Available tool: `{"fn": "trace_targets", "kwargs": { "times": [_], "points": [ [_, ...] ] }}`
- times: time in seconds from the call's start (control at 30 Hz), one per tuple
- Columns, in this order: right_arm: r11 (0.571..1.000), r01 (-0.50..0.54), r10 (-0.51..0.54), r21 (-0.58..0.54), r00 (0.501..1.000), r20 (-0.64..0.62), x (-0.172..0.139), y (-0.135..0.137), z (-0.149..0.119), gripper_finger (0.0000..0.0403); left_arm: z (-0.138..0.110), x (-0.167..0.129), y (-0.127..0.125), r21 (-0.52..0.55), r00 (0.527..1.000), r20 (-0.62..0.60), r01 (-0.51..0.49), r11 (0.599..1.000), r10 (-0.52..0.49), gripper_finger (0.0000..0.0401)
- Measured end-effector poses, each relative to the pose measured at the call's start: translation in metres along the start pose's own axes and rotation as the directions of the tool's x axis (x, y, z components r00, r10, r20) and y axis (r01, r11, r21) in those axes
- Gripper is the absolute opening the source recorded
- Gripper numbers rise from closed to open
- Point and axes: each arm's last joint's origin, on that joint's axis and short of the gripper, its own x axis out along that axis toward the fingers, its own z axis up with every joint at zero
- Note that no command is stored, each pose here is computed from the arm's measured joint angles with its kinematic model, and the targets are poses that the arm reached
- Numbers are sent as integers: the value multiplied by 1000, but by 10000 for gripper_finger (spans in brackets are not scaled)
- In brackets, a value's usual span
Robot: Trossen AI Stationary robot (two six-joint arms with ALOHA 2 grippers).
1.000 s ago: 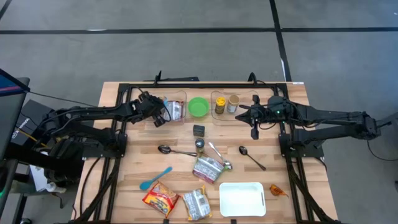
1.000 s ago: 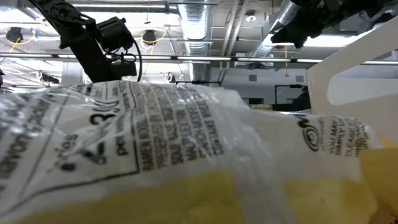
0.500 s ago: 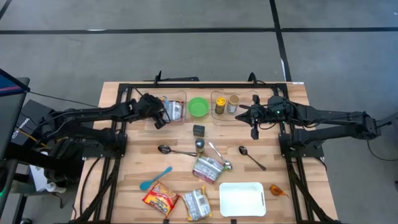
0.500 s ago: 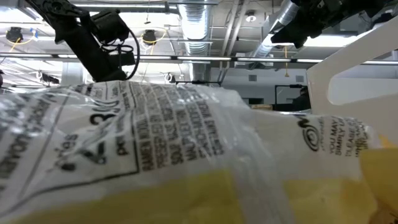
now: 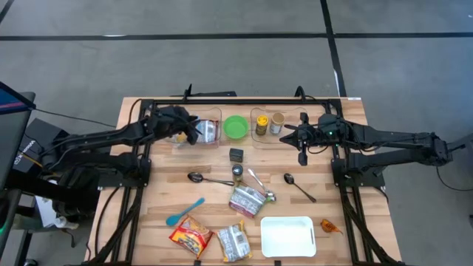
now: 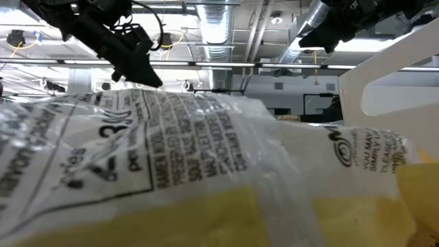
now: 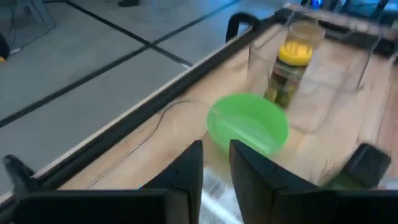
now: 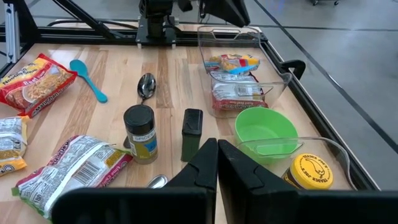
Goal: Pick & Place Food Item
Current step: Put the blue noodle pack in the left transparent bin
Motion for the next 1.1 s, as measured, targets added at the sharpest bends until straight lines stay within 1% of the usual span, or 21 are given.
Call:
{"fn": "trace_targets", "kwargs": {
  "times": [0.1, 0.17, 0.23, 0.43, 0.57, 0.63, 0.9, 1.1],
  "points": [
    [1000, 0, 0, 6, 1000, 0, 0, 0, 0, 5, -3, 7, -1, -1, 1000, -20, -21, 1000, 21, 38],
    [1000, 0, 0, 7, 1000, 0, 0, 0, 0, 5, -9, 14, -1, 12, 996, -62, -60, 998, 61, 16],
    [1000, 0, 0, 7, 1000, 0, 0, 0, 0, 5, -14, 21, -1, 24, 991, -100, -85, 996, 87, 5],
    [1000, 0, 0, 3, 1000, 0, 0, 0, 0, 5, -33, 42, -3, 52, 967, -215, -130, 990, 138, 1],
    [1000, 0, 0, -1, 1000, 0, 0, 0, 0, 5, -43, 51, -4, 74, 950, -272, -137, 988, 153, 1],
    [1000, 0, 0, 0, 1000, -1, 0, 0, 0, 5, -48, 52, -4, 87, 936, -311, -141, 986, 161, 1],
    [1000, 0, 0, 0, 1000, -1, 0, 0, 0, 5, -60, 48, -1, 71, 886, -424, -174, 982, 188, 0],
    [1000, 0, 0, 0, 1000, -1, 0, 0, 0, 5, -61, 48, -2, 53, 885, -442, -135, 989, 145, 0]
  ]
}}
